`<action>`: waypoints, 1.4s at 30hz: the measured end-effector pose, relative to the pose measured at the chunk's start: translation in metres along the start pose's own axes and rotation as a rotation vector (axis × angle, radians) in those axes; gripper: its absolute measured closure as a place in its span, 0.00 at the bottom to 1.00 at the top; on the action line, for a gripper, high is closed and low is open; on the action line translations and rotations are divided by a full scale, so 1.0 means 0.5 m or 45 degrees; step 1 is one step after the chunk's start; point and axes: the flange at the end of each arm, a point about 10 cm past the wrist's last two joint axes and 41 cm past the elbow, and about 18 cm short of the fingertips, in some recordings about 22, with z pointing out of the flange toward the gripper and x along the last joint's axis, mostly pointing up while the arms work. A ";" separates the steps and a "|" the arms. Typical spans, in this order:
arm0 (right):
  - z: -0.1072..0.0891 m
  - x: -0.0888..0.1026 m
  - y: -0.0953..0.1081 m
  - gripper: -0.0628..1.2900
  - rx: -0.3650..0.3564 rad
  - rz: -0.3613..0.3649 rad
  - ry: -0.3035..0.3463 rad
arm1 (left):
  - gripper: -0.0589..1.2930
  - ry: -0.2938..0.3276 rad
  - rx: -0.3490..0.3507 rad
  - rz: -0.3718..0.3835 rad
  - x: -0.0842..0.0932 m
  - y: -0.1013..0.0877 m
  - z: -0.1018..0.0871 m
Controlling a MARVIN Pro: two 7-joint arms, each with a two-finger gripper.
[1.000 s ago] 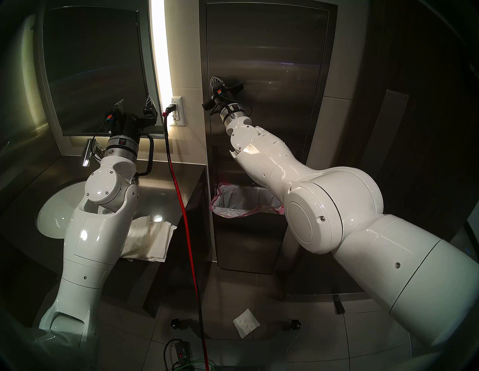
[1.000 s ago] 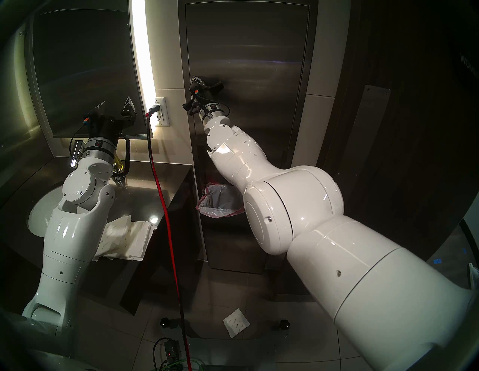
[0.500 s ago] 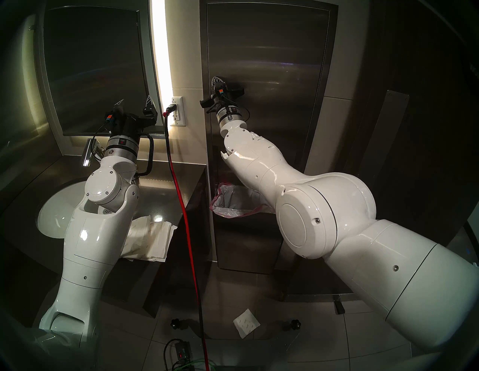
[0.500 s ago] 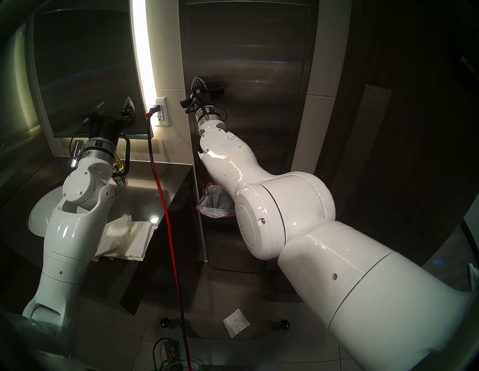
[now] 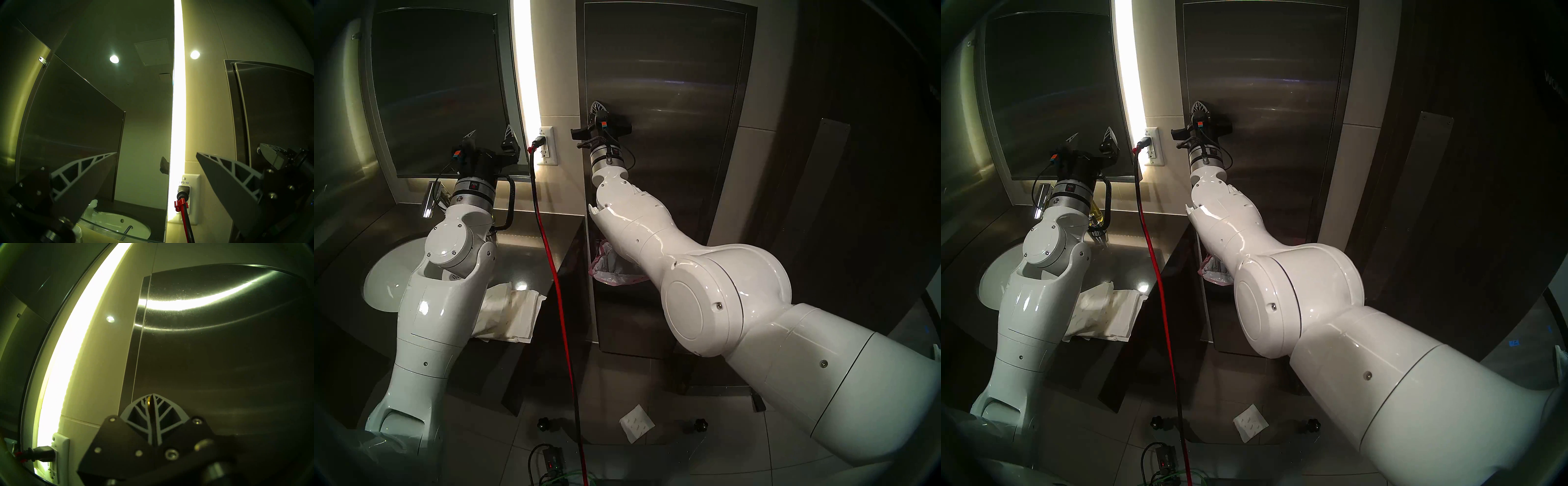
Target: Twist key and open towel dispenser
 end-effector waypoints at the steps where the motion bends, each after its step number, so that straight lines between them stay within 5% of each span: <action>1: -0.002 0.000 -0.001 0.98 -0.002 0.004 0.007 | 0.02 0.000 0.000 0.000 0.000 0.000 0.000; 21: -0.030 0.066 0.011 0.98 -0.081 0.042 0.333 | 0.02 0.000 0.000 0.000 0.000 0.000 0.000; 29: -0.068 0.084 -0.010 0.98 -0.021 0.028 0.456 | 0.02 -0.001 0.000 0.000 -0.001 0.000 0.000; 42: -0.167 0.043 0.030 0.98 -0.010 -0.033 0.509 | 0.02 -0.003 0.000 0.000 -0.002 0.000 -0.002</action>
